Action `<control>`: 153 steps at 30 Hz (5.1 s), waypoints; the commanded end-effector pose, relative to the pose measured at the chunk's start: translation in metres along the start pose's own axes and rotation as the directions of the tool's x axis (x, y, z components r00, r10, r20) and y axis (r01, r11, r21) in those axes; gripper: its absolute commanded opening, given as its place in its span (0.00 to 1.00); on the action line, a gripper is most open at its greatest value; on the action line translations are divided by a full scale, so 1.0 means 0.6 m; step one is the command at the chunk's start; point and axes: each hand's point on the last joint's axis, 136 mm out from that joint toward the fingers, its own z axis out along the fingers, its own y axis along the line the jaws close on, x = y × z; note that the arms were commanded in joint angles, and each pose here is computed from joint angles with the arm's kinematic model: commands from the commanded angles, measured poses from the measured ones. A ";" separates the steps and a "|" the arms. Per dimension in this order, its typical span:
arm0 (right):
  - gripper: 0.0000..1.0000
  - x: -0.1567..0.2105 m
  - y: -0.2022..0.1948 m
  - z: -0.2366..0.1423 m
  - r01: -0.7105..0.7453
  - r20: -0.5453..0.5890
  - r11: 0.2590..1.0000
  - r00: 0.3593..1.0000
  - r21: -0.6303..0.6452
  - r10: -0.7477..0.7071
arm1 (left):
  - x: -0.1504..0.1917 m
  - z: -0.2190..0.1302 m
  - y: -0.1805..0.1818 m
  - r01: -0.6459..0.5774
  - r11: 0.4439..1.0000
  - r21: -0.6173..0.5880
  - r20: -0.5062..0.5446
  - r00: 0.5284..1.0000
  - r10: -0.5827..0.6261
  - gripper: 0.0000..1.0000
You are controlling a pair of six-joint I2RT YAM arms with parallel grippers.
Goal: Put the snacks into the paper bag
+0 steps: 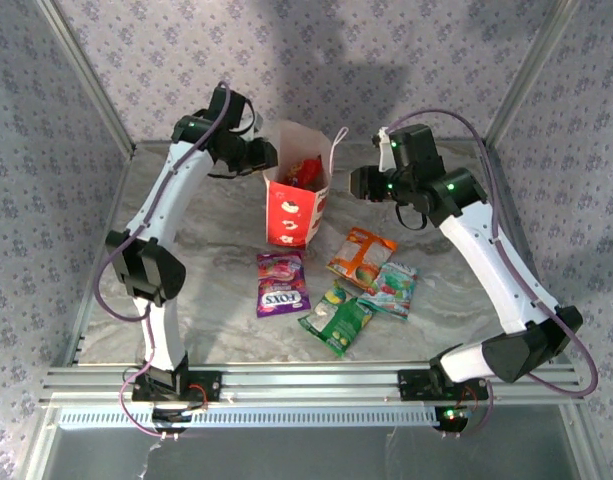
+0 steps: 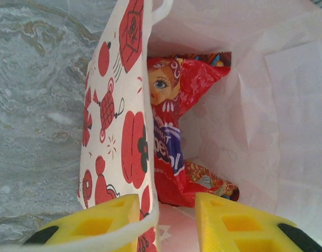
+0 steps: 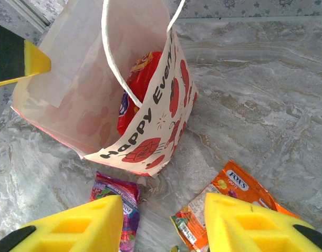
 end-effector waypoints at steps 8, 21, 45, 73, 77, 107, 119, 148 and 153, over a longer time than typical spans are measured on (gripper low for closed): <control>0.46 0.009 -0.002 -0.006 -0.016 -0.004 0.999 1.000 -0.033 0.016 | -0.012 0.013 0.010 -0.070 0.991 -0.111 -0.049 0.997 0.065 0.34; 0.46 0.048 -0.008 -0.010 -0.034 -0.046 0.999 0.998 -0.043 0.032 | -0.021 0.020 0.040 -0.080 0.973 -0.216 -0.048 0.996 0.072 0.11; 0.52 0.219 0.074 0.086 -0.048 -0.327 0.982 0.945 -0.183 -0.015 | 0.006 -0.036 0.143 0.041 0.957 -0.287 0.003 0.999 -0.041 0.01; 0.62 0.446 0.129 0.249 -0.071 -0.630 0.959 0.767 -0.275 -0.124 | 0.021 -0.038 0.162 0.022 0.959 -0.283 -0.003 1.000 -0.024 0.04; 0.63 0.460 0.134 0.259 -0.073 -0.644 0.958 0.754 -0.278 -0.130 | 0.021 -0.036 0.162 0.024 0.960 -0.278 -0.011 1.000 -0.028 0.04; 0.72 0.475 0.147 0.286 -0.083 -0.639 0.936 0.751 -0.342 -0.167 | 0.026 -0.043 0.161 0.036 0.960 -0.277 0.001 0.999 -0.037 0.06; 0.72 0.477 0.132 0.285 -0.061 -0.643 0.949 0.749 -0.310 -0.162 | 0.028 -0.041 0.162 0.038 0.960 -0.278 0.000 0.999 -0.039 0.06; 0.45 0.512 0.134 0.296 -0.083 -0.693 0.940 0.698 -0.330 -0.182 | 0.020 -0.050 0.151 0.049 0.963 -0.264 0.015 0.999 -0.046 0.07; 0.28 0.506 0.134 0.293 -0.081 -0.694 0.943 0.698 -0.323 -0.178 | 0.022 -0.053 0.148 0.045 0.964 -0.262 0.012 0.999 -0.043 0.07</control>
